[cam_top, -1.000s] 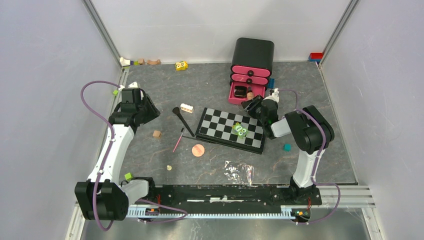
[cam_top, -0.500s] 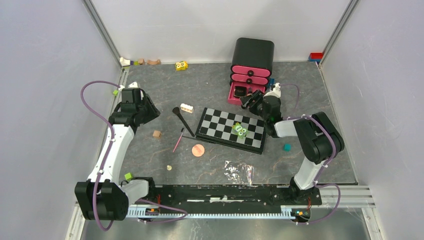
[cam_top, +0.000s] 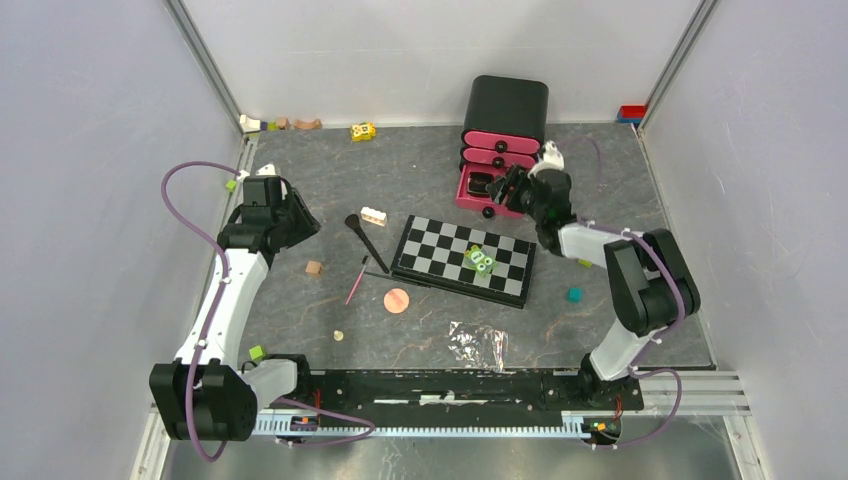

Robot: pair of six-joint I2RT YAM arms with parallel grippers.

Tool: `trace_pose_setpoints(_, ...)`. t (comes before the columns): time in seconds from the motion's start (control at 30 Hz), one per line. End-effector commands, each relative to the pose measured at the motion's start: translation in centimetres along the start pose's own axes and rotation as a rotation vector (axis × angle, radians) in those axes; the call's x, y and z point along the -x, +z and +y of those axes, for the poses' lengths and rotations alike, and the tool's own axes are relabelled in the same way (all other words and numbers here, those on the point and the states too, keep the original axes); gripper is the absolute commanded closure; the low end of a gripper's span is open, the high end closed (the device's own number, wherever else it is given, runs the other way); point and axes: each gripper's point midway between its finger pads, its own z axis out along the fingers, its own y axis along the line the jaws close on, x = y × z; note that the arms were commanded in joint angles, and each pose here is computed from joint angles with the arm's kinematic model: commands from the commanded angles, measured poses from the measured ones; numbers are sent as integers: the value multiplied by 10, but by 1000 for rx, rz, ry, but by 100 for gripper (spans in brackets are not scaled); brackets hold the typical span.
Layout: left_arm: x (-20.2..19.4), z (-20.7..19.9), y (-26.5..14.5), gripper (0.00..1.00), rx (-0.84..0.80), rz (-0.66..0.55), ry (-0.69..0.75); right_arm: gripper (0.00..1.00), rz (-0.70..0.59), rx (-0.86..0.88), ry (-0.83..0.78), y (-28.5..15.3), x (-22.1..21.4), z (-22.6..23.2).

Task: Organize the makeup
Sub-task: Open the drawer in the storage box.

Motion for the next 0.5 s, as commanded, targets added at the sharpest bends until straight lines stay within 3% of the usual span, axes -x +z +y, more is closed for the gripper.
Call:
trace_pose_setpoints(0.0,9,-5,-3,57,-33,-38,15,32,92,57,-221,22,16,13)
trace_pose_setpoints(0.47,10,-5,-3,57,-32,-40,15,36,213,148,-261,43,-3,17)
